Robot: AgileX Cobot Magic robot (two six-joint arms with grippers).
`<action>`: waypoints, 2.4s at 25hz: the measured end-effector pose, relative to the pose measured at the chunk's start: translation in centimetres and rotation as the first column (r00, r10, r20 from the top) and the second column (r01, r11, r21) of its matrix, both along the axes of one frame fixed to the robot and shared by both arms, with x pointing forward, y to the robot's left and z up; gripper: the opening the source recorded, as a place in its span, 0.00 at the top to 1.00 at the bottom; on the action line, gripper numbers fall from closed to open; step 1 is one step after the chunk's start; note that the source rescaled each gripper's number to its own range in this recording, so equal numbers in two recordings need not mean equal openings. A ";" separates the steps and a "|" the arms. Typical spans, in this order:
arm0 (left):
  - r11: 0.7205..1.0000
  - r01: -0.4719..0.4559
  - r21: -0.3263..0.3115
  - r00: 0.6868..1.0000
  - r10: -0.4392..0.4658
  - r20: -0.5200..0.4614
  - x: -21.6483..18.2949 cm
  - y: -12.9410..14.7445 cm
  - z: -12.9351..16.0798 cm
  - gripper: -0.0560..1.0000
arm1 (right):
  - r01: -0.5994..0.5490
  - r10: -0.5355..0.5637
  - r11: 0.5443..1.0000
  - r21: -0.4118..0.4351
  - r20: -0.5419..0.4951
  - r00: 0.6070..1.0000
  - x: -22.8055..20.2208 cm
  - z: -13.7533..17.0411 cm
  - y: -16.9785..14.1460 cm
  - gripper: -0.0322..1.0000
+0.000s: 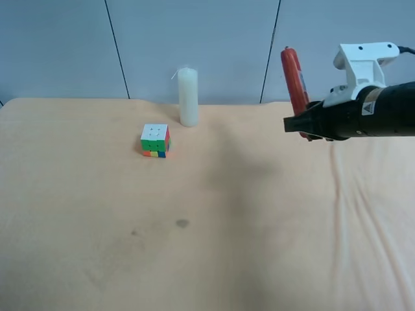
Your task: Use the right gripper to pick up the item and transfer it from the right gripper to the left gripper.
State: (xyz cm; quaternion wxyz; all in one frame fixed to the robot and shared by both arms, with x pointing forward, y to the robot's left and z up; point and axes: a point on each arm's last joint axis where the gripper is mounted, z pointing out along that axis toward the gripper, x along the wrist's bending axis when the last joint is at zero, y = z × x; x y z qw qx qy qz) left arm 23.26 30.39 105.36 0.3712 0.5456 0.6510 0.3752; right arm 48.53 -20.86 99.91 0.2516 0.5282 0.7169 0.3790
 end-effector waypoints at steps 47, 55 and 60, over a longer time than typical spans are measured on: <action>1.000 0.000 0.000 1.000 0.000 0.000 0.0 0.0 0.0 0.00 | -0.450 0.575 0.801 -0.395 0.299 0.762 -1.3 7.5 9.5 0.96; 1.000 0.000 0.000 1.000 0.000 0.000 0.0 0.0 0.0 0.00 | -0.450 0.575 0.801 -0.395 0.299 0.762 -1.3 7.5 9.5 0.96; 1.000 0.000 0.000 1.000 0.000 0.000 0.0 0.0 0.0 0.00 | -0.450 0.575 0.801 -0.395 0.299 0.762 -1.3 7.5 9.5 0.96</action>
